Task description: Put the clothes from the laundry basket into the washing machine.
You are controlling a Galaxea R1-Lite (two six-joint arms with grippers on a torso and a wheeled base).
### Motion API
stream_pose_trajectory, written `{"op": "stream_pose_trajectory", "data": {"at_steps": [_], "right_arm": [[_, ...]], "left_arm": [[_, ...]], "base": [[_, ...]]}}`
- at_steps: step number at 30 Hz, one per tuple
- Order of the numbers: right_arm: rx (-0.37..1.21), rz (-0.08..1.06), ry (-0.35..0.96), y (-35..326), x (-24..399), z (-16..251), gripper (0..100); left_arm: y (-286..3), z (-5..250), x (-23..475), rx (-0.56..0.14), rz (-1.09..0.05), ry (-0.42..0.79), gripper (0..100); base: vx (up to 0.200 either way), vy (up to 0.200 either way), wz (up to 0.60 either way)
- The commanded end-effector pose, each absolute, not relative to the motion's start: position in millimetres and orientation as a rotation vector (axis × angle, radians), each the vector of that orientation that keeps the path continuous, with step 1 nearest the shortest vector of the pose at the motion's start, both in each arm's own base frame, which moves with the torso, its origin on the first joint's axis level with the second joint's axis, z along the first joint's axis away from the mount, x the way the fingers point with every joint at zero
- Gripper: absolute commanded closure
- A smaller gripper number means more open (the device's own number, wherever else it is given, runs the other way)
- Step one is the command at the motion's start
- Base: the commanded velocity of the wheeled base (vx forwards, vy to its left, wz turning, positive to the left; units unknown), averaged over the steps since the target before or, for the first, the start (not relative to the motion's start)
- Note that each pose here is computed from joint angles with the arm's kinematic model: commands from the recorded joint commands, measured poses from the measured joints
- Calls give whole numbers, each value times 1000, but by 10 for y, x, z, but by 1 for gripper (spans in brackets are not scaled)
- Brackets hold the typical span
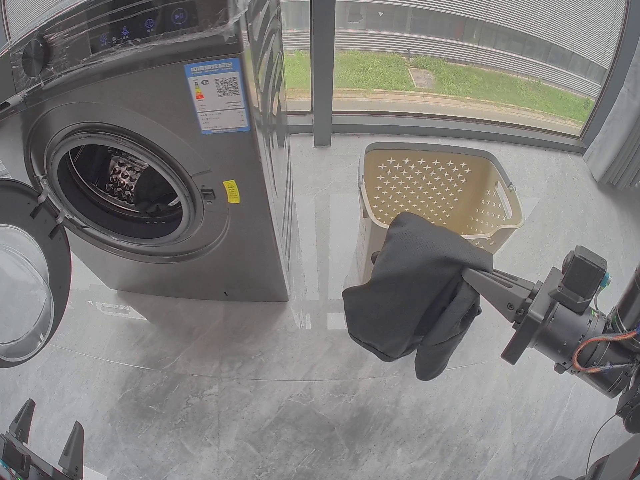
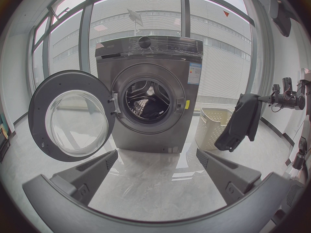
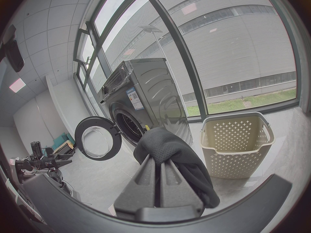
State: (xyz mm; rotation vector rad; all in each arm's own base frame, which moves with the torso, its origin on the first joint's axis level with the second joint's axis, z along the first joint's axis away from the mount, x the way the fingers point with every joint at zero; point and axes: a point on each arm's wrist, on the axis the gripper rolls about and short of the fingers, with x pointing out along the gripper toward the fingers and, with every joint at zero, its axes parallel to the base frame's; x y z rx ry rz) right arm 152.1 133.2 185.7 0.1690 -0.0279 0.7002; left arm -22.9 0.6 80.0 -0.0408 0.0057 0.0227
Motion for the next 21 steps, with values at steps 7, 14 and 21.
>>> {"op": "stream_pose_trajectory", "data": {"at_steps": [7,14,21], "right_arm": [[166,696,-20,1348,1544,1841,100],[167,694,-21,1349,1545,1845,100],[167,690,-22,1351,1549,1845,100]], "left_arm": [[6,761,-228,-41,23,7,0],[6,761,-228,-41,23,7,0],[6,761,-228,-41,23,7,0]], "base": [[0,200,0],[0,200,0],[0,200,0]]}}
